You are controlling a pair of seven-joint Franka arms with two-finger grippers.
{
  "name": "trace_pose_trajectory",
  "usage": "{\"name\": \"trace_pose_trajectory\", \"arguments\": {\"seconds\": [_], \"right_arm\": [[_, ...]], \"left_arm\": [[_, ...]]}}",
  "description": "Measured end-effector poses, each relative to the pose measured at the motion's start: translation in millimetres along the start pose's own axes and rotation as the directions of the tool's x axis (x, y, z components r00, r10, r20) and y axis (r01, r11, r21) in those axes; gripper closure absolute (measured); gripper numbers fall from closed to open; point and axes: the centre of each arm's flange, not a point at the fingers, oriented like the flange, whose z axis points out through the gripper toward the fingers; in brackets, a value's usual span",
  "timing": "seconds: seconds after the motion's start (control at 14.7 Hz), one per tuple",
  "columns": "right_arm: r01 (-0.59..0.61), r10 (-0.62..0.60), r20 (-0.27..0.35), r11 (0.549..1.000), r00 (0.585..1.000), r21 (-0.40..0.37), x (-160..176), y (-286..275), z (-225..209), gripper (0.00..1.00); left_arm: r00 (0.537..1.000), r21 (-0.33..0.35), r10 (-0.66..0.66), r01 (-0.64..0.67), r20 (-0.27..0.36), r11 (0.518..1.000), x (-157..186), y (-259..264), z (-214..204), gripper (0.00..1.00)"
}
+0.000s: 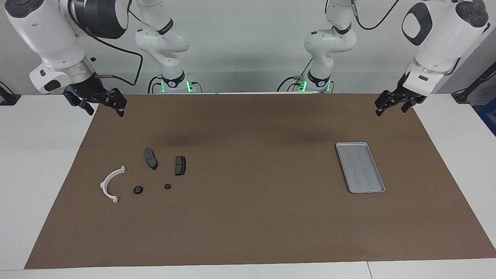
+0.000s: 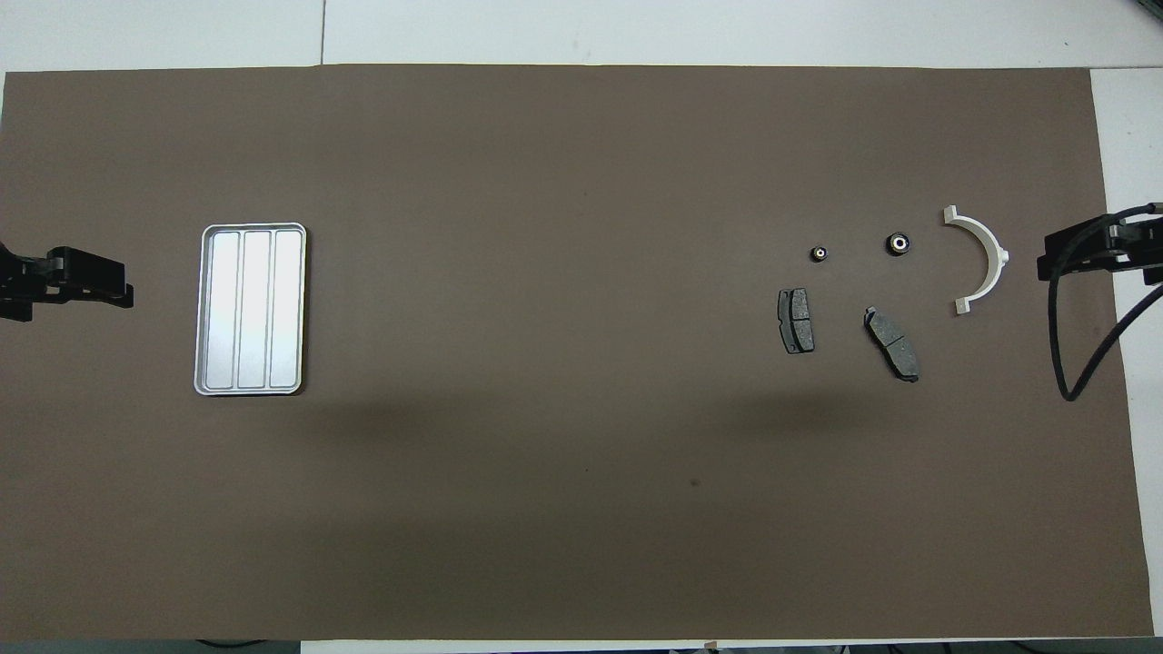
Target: Pick bearing gear from pile to tray
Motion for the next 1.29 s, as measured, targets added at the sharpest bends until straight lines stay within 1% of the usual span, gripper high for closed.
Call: {"name": "trace_pose_trajectory", "arguments": {"seconds": [0.41, 0.48, 0.61, 0.75, 0.88, 1.16, 1.29], "right_arm": [[0.0, 0.0, 0.008, 1.0, 1.0, 0.0, 0, 0, 5, 0.0], [0.001, -0.001, -0.006, 1.0, 1.0, 0.0, 2, 0, 5, 0.0], [0.001, -0.001, -0.058, 1.0, 0.998, -0.004, 8, 2, 3, 0.0], [-0.003, 0.0, -0.085, 0.999, 0.996, -0.033, 15, 8, 8, 0.0], [-0.001, -0.003, -0.088, 0.999, 0.996, -0.044, 30, 9, 29, 0.0], [0.011, -0.014, -0.076, 0.999, 0.997, -0.048, 67, 8, 89, 0.0], [0.016, -0.02, -0.087, 0.999, 0.996, -0.049, 83, 8, 115, 0.0]], "left_arm": [[1.0, 0.0, 0.0, 0.0, 0.0, 1.0, 0, 0, 0, 0.0], [1.0, 0.0, 0.0, 0.0, 0.0, 1.0, 0, 0, 0, 0.0], [1.0, 0.0, 0.0, 0.0, 0.0, 1.0, 0, 0, 0, 0.0], [1.0, 0.0, 0.0, 0.0, 0.0, 1.0, 0, 0, 0, 0.0], [1.0, 0.0, 0.0, 0.0, 0.0, 1.0, 0, 0, 0, 0.0], [1.0, 0.0, 0.0, 0.0, 0.0, 1.0, 0, 0, 0, 0.0], [1.0, 0.0, 0.0, 0.0, 0.0, 1.0, 0, 0, 0, 0.0]]}}
